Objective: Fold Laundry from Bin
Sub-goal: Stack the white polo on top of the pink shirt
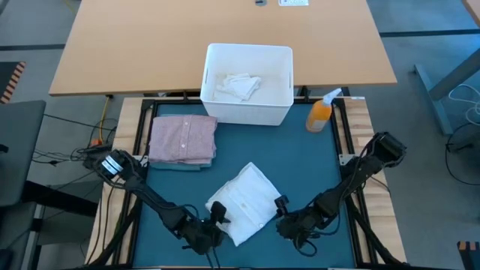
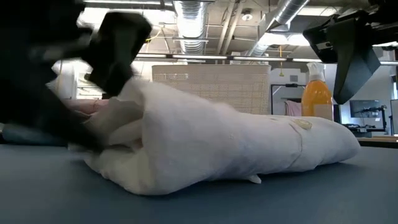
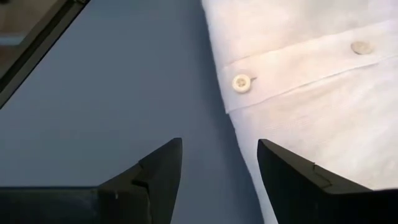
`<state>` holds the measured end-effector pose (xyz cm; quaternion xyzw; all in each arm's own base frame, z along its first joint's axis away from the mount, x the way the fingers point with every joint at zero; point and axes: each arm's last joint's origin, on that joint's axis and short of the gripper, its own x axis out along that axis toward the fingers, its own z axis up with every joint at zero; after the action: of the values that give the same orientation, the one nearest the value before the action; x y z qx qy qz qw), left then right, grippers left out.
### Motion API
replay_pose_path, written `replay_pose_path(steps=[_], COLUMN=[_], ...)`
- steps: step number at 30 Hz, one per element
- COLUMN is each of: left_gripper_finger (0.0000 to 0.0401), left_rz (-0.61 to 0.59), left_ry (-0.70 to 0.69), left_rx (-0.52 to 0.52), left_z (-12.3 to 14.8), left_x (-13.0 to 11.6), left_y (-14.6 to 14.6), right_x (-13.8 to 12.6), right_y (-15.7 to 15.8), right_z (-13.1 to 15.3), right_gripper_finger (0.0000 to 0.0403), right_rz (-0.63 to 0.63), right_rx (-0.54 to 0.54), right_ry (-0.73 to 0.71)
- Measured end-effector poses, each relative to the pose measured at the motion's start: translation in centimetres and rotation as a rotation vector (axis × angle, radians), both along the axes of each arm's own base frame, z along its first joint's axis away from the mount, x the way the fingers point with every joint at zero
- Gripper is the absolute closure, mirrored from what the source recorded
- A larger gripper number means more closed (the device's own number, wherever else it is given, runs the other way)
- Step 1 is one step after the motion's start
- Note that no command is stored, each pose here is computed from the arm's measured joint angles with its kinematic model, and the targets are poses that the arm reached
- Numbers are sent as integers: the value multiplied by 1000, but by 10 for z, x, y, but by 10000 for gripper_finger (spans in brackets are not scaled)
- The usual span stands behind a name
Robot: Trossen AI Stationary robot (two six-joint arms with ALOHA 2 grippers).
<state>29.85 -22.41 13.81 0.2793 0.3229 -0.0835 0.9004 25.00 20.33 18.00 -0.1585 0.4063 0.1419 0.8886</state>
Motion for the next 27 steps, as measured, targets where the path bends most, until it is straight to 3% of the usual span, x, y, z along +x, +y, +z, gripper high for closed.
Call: replay_pose_path(steps=[2, 6, 18, 22, 27], left_gripper_finger=[179, 179, 193, 240, 345], left_rz=[-1, -25, -58, -84, -5], left_ry=[69, 125, 214, 245, 233], left_rx=[53, 65, 248, 274, 210], left_z=[-4, -6, -27, -40, -47], left_x=[-3, -4, 6, 8, 9], left_y=[3, 6, 24, 24, 23], right_x=[0, 2, 8, 8, 9], right_y=[0, -2, -7, -7, -6], right_z=[0, 0, 1, 2, 2], right_gripper_finger=[168, 168, 168, 168, 168], right_rz=[-1, -7, -44, -54, -57], right_rx=[2, 4, 34, 44, 53], right_ry=[1, 1, -15, -15, -21])
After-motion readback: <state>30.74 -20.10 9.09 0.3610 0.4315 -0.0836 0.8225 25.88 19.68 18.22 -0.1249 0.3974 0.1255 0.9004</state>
